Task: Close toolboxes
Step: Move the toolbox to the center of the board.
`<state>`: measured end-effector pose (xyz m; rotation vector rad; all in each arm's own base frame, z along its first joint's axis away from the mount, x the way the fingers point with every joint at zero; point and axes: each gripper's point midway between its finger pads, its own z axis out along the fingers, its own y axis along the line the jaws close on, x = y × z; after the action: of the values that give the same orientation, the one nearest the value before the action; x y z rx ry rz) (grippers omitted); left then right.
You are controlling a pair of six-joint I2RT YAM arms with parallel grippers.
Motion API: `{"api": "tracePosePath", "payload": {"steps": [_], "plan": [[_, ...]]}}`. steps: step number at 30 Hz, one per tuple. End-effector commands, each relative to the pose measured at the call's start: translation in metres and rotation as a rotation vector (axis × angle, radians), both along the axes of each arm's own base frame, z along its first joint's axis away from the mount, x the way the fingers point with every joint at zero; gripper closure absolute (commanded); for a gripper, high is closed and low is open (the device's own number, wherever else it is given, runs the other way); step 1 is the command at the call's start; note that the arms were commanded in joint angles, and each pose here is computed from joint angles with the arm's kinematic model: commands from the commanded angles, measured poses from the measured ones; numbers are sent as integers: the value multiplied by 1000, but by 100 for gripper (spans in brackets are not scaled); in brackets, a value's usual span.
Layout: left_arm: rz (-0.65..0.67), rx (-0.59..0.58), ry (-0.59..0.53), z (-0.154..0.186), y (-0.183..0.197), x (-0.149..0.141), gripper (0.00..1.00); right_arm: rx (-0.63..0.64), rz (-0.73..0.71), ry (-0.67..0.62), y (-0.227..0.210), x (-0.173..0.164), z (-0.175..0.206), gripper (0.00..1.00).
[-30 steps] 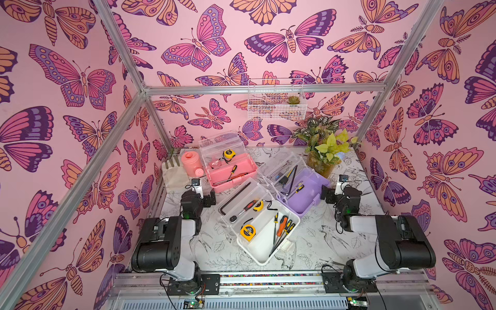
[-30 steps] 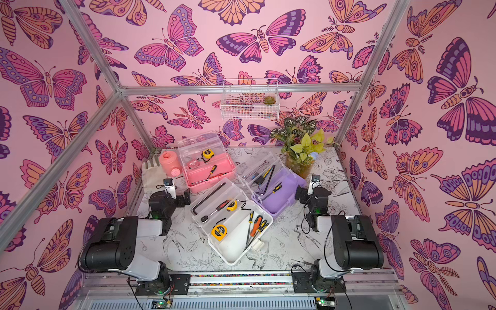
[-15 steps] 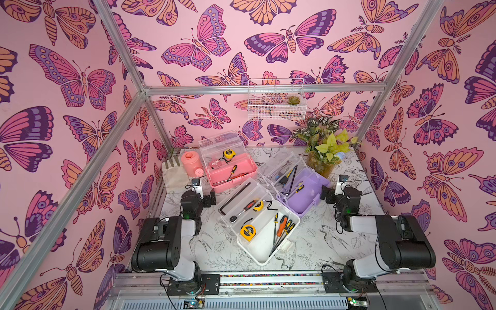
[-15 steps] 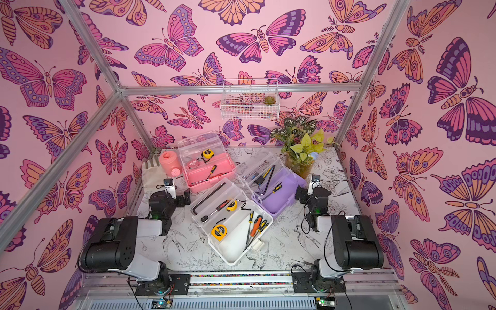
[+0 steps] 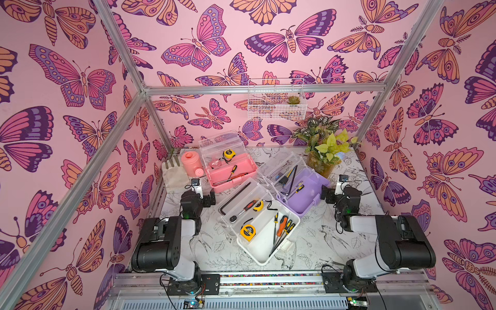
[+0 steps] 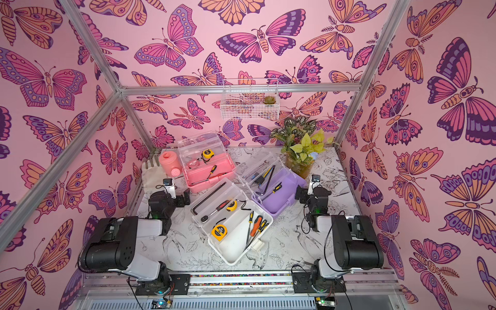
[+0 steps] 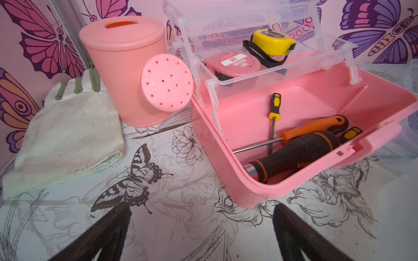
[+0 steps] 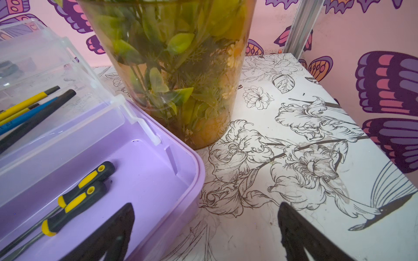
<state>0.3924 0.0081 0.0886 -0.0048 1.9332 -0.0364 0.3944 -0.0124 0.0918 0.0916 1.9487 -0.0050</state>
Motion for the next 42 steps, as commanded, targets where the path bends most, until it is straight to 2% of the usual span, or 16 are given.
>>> {"api": "tracePosePath", "payload": {"steps": [1, 5, 11, 17, 20, 24, 26, 28, 30, 33, 38, 42], "plan": [[27, 5, -5, 11, 6, -1, 0, 4, 13, 4, 3, 1, 2, 1], [75, 8, 21, 27, 12, -6, 0, 3, -9, -10, 0, 0, 13, 1], [180, -40, -30, 60, 22, -20, 1, 13, -57, 1, -7, -10, 41, 1], [221, -219, -19, 83, 17, -22, 3, 196, -247, 54, -23, -23, 64, 1], [228, -306, 6, 90, 11, -25, 4, 295, -288, 114, -21, -31, 71, 1], [218, -476, 13, 94, -2, -31, 6, 394, -107, 215, 17, -36, 81, 0], [200, -574, 40, 89, -12, -34, 7, 467, -19, 284, 39, -41, 80, 11], [177, -625, 90, 77, -24, -39, 10, 516, 42, 387, 60, -50, 73, 21], [186, -641, 149, 64, -28, -47, 10, 499, 74, 497, 76, -65, 62, 25], [225, -650, 209, 49, -27, -61, 10, 405, 107, 613, 98, -89, 50, 27], [310, -682, 270, 35, -21, -85, 10, 285, 173, 780, 129, -130, 37, 38], [369, -692, 331, 25, -17, -104, 9, 200, 216, 878, 143, -161, 28, 41]]}}
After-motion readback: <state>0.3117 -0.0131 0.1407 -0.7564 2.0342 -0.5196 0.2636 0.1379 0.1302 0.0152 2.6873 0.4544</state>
